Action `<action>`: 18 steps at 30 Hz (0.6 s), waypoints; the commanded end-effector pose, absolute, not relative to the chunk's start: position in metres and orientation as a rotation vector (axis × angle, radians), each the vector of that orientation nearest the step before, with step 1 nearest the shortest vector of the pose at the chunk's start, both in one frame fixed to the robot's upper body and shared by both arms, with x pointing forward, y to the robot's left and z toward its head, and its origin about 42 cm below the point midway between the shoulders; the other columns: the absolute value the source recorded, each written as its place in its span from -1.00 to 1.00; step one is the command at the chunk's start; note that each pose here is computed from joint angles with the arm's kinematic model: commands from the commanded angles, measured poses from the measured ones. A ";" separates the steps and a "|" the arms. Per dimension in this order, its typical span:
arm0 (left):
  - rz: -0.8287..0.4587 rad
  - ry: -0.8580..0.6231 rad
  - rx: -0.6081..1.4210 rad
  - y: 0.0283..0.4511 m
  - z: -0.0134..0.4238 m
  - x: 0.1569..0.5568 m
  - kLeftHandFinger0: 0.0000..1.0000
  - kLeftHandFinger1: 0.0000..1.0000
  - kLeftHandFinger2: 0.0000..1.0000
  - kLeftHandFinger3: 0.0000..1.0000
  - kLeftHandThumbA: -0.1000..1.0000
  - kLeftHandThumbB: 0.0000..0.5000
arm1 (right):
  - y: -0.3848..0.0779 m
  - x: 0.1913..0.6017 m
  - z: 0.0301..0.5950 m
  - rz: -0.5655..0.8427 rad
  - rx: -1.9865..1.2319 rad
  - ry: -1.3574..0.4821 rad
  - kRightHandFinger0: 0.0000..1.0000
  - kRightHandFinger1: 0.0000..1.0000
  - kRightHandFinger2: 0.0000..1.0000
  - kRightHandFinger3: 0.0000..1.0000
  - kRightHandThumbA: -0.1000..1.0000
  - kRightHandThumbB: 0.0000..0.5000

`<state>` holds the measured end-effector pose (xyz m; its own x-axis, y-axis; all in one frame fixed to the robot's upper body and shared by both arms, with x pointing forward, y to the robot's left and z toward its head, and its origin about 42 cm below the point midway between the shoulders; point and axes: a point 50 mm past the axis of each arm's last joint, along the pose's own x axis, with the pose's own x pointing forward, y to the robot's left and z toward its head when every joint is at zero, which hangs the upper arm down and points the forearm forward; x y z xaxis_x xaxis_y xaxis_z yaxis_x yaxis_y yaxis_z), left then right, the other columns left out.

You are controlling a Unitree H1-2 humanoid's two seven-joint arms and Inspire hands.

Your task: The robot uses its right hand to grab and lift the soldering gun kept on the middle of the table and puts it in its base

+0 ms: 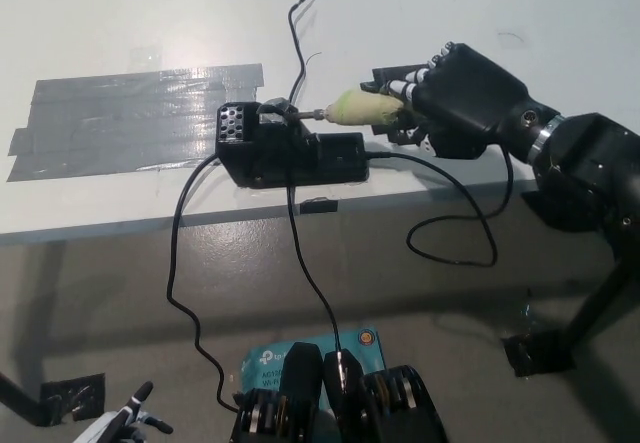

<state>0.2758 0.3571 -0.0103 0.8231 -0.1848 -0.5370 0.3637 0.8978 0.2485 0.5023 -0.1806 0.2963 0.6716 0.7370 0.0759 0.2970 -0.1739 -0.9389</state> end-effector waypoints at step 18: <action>-0.317 0.467 0.362 0.350 0.006 0.293 -1.00 -1.00 -0.56 0.03 1.00 1.00 | -0.165 0.538 0.338 0.480 -1.893 -0.951 -1.00 -1.00 -0.31 -0.46 -1.00 -0.82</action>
